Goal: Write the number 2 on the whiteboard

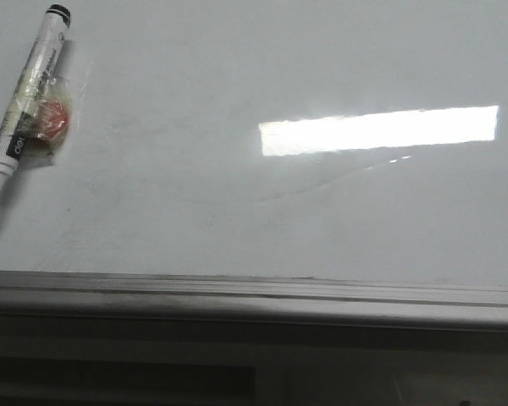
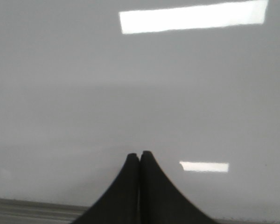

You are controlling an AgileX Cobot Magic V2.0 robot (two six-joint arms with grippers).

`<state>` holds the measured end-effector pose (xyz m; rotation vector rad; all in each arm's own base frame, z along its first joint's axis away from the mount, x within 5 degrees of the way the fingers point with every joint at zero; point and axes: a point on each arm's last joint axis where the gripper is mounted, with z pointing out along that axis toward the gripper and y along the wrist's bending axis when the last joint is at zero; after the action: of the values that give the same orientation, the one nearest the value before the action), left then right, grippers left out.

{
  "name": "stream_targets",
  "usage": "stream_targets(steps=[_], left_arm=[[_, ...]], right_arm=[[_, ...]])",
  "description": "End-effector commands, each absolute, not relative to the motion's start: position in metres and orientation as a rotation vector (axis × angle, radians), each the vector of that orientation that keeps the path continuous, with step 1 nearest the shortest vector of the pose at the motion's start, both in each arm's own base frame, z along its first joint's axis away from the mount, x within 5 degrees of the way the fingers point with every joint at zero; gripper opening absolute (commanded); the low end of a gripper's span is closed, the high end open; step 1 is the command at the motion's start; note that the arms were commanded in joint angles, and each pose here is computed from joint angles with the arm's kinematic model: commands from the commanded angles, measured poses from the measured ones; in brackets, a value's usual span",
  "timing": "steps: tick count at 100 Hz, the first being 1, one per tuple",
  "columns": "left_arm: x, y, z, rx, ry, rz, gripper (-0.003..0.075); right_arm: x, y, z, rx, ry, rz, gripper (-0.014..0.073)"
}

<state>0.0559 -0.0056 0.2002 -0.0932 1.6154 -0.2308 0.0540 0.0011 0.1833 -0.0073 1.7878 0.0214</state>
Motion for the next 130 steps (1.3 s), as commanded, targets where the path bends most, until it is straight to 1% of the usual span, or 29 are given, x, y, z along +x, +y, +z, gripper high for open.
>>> stream_targets(steps=[1, 11, 20, 36, 48, 60, 65, 69, 78, 87, 95, 104, 112, 122, 126, 130], left_arm=[[0.054, -0.004, 0.208, -0.159, 1.445, -0.298, -0.0019], [0.054, -0.003, 0.213, -0.161, 1.380, -0.296, -0.0019], [0.054, -0.003, 0.214, -0.161, 1.374, -0.296, -0.0019], [0.054, -0.003, 0.214, -0.161, 1.374, -0.296, -0.0019], [0.053, -0.002, 0.218, -0.162, 1.322, -0.294, -0.0019], [0.053, -0.002, 0.219, -0.162, 1.320, -0.294, -0.0019], [0.052, -0.001, 0.219, -0.176, 1.311, -0.308, -0.0019], [0.052, -0.001, 0.221, -0.207, 1.293, -0.336, -0.0020], [0.050, -0.001, 0.231, -0.215, 1.282, -0.354, -0.0020], [0.049, -0.003, 0.246, -0.176, 1.364, -0.339, -0.0020], [0.051, -0.005, 0.262, -0.154, 1.447, -0.327, -0.0020], [0.055, -0.006, 0.279, -0.145, 1.483, -0.321, -0.0020], [0.058, -0.007, 0.287, -0.101, 1.534, -0.273, -0.0019], [0.063, -0.008, 0.288, -0.027, 1.589, -0.198, -0.0016], [0.065, -0.008, 0.287, -0.021, 1.602, -0.193, 0.0002], [0.065, -0.009, 0.286, -0.020, 1.608, -0.202, 0.0050]], right_arm=[[0.055, 0.001, 0.190, 0.002, 1.637, 0.022, -0.0050], [0.055, 0.001, 0.200, 0.004, 1.526, 0.021, -0.0050], [0.055, 0.001, 0.204, 0.005, 1.481, 0.020, -0.0050], [0.054, 0.000, 0.208, 0.005, 1.442, 0.020, -0.0050], [0.054, 0.000, 0.211, 0.006, 1.401, 0.019, -0.0050], [0.054, 0.000, 0.213, 0.006, 1.384, 0.019, -0.0050], [0.054, 0.000, 0.212, 0.011, 1.419, 0.025, -0.0050], [0.055, 0.000, 0.210, 0.047, 1.467, 0.066, -0.0050], [0.057, 0.001, 0.216, 0.112, 1.506, 0.142, -0.0050], [0.059, 0.002, 0.229, 0.104, 1.558, 0.142, -0.0050], [0.065, 0.004, 0.237, 0.102, 1.679, 0.154, -0.0050], [0.070, 0.005, 0.250, 0.093, 1.803, 0.163, -0.0050], [0.075, 0.006, 0.263, 0.090, 1.842, 0.168, -0.0050], [0.079, 0.007, 0.270, 0.100, 1.853, 0.186, -0.0050], [0.079, 0.008, 0.268, 0.107, 1.875, 0.201, -0.0050], [0.078, 0.008, 0.267, 0.106, 1.893, 0.205, -0.0050]])
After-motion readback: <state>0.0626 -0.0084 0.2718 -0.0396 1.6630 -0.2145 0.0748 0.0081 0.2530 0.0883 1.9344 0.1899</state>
